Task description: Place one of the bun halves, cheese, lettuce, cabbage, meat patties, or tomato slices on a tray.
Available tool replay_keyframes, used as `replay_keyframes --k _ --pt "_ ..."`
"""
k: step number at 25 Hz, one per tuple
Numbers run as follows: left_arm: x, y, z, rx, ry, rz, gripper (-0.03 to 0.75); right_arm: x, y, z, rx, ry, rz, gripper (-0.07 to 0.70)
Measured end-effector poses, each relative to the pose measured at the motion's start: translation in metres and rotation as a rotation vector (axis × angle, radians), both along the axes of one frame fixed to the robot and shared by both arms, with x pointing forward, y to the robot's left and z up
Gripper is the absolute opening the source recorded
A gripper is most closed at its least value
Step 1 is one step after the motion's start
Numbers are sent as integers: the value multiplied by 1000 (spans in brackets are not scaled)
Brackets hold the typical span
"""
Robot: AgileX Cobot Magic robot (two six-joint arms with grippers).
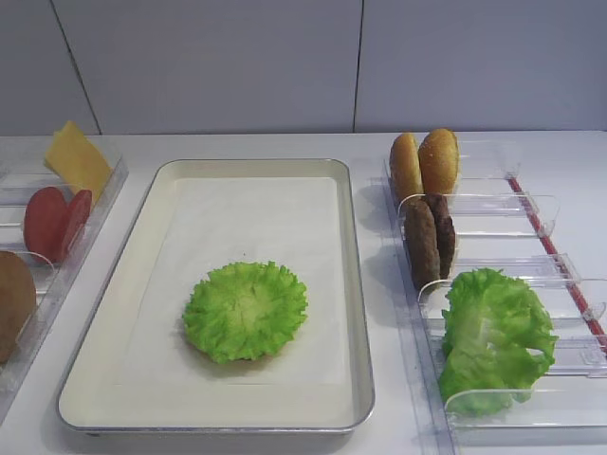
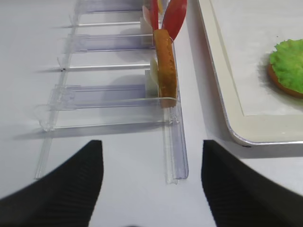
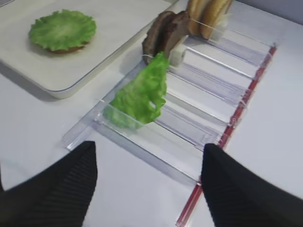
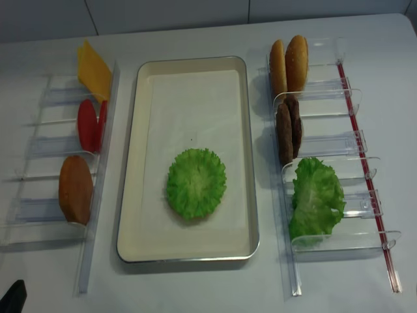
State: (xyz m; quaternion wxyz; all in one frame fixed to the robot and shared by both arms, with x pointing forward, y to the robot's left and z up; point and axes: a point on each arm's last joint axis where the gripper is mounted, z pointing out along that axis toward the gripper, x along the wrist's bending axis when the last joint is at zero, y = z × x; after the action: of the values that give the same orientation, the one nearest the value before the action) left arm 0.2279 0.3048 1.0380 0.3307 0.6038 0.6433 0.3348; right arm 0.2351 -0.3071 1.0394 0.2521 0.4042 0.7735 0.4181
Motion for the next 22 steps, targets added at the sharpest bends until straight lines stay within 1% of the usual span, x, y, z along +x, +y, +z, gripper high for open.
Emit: replay_keyframes --k 3,9,12,13,15,22 --pt "0 0 0 0 0 0 419 -1 0 0 0 0 -114 461" --pt "0 0 0 0 0 0 419 -2 2 0 0 0 -394 405" --pt "0 0 0 0 0 0 419 -3 3 0 0 0 -506 379" --pt "0 0 0 0 0 0 419 -3 3 0 0 0 -531 370" --pt "0 0 0 0 0 0 419 -3 3 0 0 0 -553 354" --pt "0 0 0 0 0 0 419 -3 3 0 0 0 -555 305"
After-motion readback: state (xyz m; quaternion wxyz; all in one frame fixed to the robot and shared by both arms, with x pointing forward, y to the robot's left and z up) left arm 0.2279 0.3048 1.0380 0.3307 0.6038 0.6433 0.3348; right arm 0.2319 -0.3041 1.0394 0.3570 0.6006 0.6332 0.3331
